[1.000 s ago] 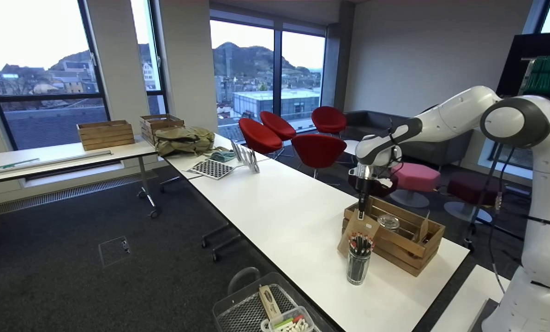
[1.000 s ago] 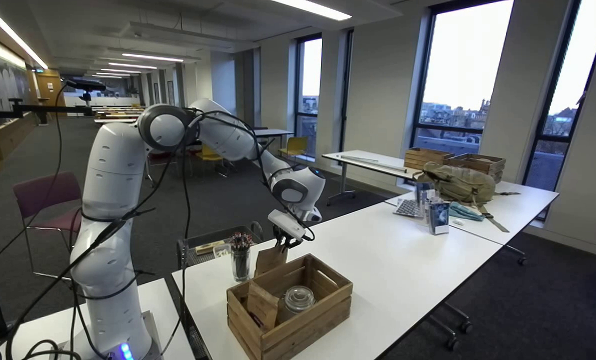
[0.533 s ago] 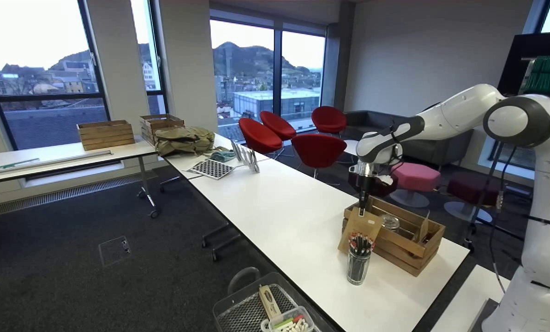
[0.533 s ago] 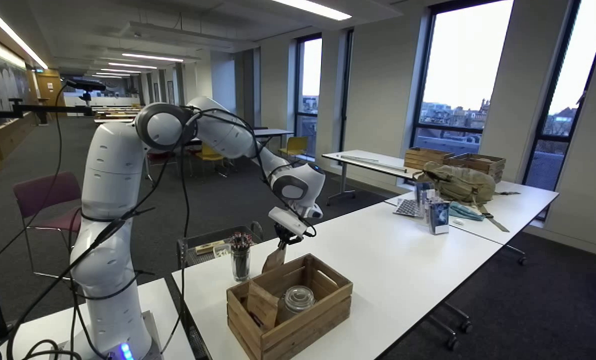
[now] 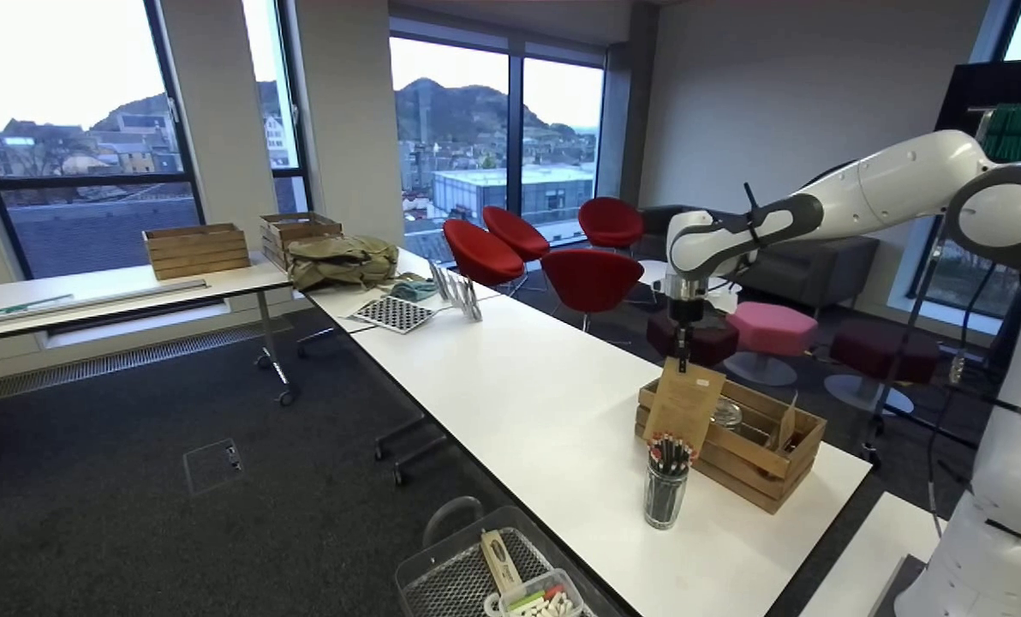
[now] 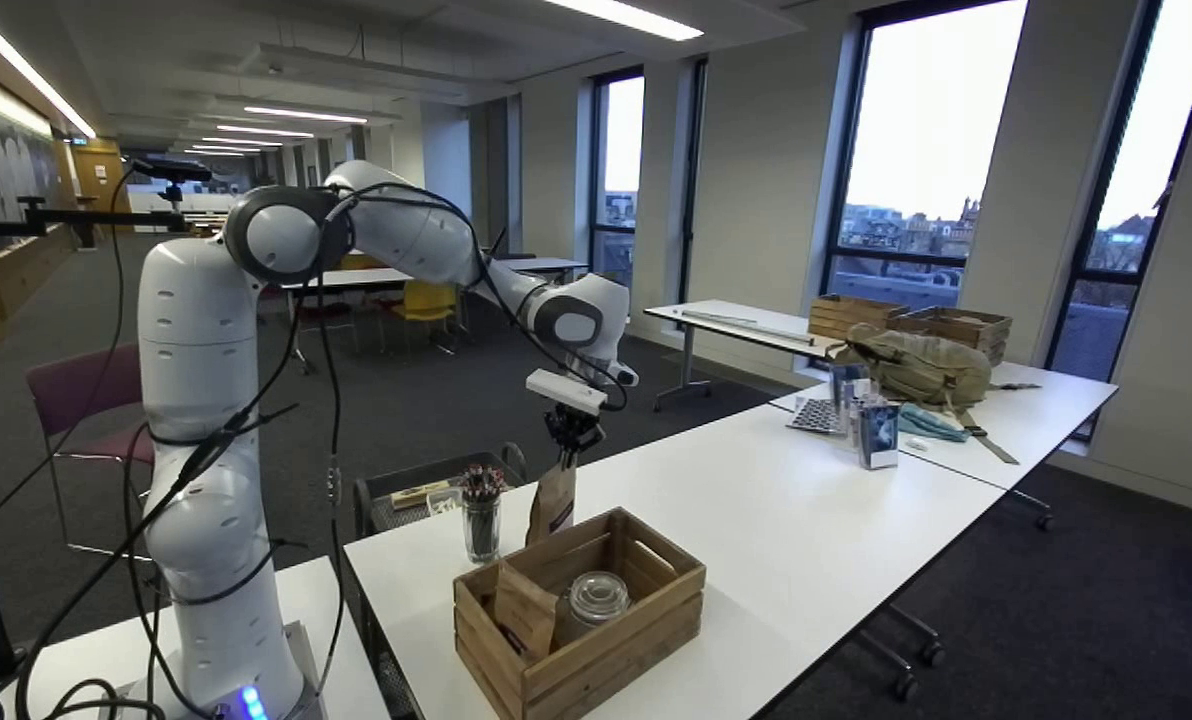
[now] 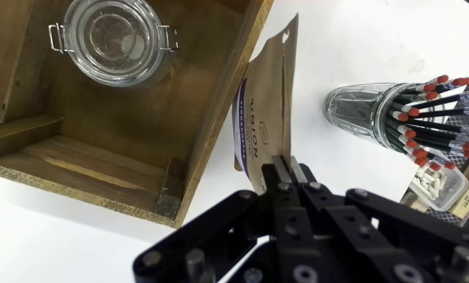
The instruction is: Remove the brown bags from the box then put them back inside
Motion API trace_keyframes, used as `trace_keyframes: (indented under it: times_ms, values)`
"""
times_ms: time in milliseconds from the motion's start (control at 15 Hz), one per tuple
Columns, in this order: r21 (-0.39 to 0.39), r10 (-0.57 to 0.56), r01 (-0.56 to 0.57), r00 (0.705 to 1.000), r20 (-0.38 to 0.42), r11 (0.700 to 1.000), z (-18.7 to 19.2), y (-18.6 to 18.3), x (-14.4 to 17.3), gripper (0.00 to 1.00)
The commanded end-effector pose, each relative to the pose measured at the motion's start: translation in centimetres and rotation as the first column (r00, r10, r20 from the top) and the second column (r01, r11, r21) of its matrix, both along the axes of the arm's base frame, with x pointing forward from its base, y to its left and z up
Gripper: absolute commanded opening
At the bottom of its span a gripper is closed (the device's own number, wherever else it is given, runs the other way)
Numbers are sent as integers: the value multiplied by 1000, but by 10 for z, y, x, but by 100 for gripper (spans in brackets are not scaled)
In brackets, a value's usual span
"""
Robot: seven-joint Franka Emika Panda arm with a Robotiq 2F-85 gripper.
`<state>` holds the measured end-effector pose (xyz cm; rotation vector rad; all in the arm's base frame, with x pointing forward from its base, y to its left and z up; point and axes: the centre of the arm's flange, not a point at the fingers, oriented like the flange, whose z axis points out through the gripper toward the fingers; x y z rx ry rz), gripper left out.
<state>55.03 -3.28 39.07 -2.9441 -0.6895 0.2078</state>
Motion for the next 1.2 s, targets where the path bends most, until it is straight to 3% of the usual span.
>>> trace_keyframes:
  times_ms: [0,400,733,1133]
  values:
    - [-28,-40,40,999,-20,999,45,6,-9,0]
    - [-19,-245,245,969,-14,969,87,13,-11,0]
    - [81,-504,501,864,10,861,111,6,-3,0]
    - [182,-721,717,690,-58,672,113,-43,0,0]
